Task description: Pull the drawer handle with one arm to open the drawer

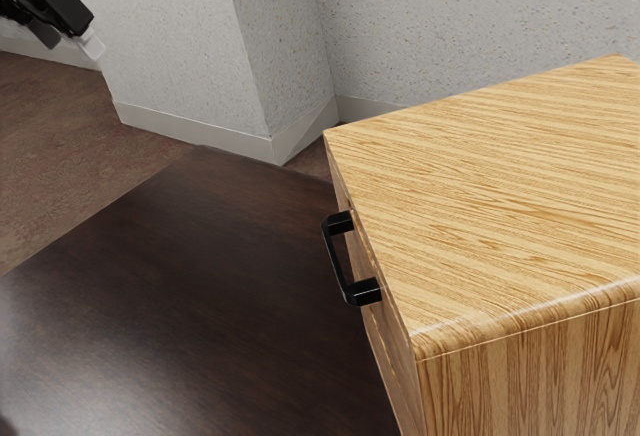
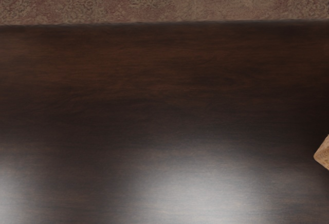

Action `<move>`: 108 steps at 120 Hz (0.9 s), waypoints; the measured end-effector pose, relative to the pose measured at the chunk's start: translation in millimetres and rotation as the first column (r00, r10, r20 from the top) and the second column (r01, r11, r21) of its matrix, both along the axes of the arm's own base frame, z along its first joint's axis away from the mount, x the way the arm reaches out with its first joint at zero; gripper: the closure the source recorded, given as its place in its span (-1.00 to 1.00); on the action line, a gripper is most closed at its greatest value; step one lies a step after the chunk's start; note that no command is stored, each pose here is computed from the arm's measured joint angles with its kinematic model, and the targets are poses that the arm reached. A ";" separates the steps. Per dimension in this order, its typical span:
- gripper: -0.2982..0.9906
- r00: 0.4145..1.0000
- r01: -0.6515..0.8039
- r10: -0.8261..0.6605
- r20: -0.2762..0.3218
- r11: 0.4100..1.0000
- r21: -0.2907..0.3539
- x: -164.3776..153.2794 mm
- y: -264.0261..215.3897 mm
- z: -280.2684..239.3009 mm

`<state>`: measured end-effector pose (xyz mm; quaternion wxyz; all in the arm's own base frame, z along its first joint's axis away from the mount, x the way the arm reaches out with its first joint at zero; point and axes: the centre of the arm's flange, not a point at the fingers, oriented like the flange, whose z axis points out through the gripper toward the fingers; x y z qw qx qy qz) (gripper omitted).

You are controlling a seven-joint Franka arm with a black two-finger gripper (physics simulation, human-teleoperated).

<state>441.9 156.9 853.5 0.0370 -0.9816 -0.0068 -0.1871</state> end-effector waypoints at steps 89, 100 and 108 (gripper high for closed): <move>-0.50 0.311 0.930 -0.903 -0.295 0.224 0.293 18.4 -218.0 -142.4; -0.50 0.183 0.949 -0.925 -0.333 0.078 0.306 -7.0 -235.6 -141.7; -0.50 0.059 0.952 -0.921 -0.385 -0.064 0.299 -27.6 -272.5 -148.6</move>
